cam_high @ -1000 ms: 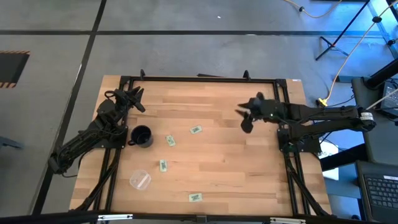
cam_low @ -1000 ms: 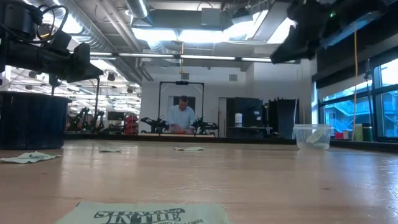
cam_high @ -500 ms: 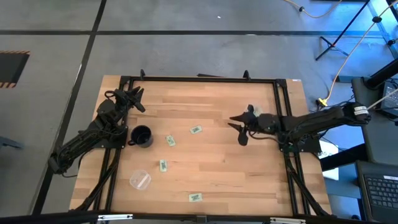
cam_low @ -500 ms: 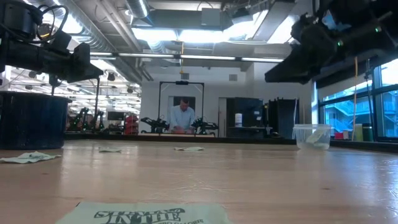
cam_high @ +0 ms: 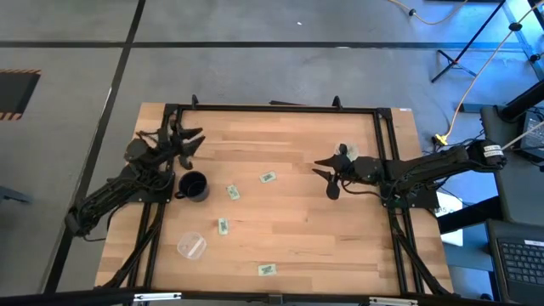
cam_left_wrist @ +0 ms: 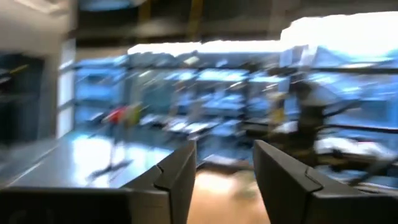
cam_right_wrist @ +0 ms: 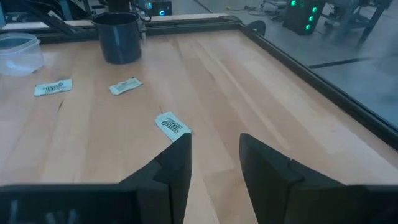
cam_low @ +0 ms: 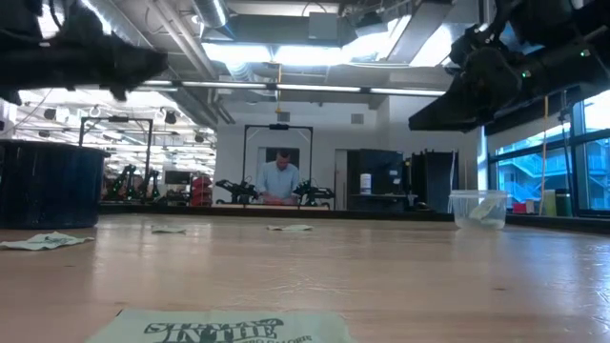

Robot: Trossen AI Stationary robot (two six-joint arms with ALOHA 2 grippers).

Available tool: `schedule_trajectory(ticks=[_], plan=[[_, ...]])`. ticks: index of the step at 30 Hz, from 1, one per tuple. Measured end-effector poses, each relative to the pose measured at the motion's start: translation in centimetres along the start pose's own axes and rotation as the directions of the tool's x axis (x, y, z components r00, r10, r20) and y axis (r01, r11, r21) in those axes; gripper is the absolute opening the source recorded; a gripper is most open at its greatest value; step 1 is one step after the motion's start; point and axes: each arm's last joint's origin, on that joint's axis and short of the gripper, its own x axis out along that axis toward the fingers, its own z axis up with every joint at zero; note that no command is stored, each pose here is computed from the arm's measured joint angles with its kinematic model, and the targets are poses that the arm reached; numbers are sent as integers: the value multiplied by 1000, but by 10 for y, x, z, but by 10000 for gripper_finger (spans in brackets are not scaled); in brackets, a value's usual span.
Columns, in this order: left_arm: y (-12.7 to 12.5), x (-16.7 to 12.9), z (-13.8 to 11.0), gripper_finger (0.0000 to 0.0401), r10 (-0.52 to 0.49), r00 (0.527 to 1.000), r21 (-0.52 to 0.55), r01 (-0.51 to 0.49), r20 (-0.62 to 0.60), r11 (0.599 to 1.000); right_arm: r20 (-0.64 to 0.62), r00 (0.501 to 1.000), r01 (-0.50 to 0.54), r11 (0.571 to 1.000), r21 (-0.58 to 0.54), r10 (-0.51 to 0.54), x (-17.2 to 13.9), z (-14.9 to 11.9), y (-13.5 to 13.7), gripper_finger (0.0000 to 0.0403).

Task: Pick and place items into bin
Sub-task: Put the light green stevia packet into the bottom transparent bin

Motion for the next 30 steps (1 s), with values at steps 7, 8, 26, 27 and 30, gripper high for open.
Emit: schedule_trajectory(ticks=[7, 8, 26, 27, 30], plan=[[-20, 10, 18, 177, -242, 969, 37, 240, 56, 970, 14, 999, 39, 999, 8, -39, 2, 2, -8, 138], [-23, 13, 20, 177, -269, 962, 47, 267, 42, 962, 15, 999, 45, 999, 10, -45, 2, 2, -9, 138], [-95, 102, 19, 171, -252, 628, 100, 470, -737, 877, 11, 996, 90, 996, 16, -90, 5, 2, -18, 138], [-102, 105, 17, 171, -267, 599, 88, 496, -755, 864, 7, 996, 90, 996, 14, -90, 5, 2, -18, 138], [-119, 108, 9, 170, -291, 507, 41, 546, -811, 837, -7, 996, 91, 996, 18, -91, 5, 1, -18, 138]])
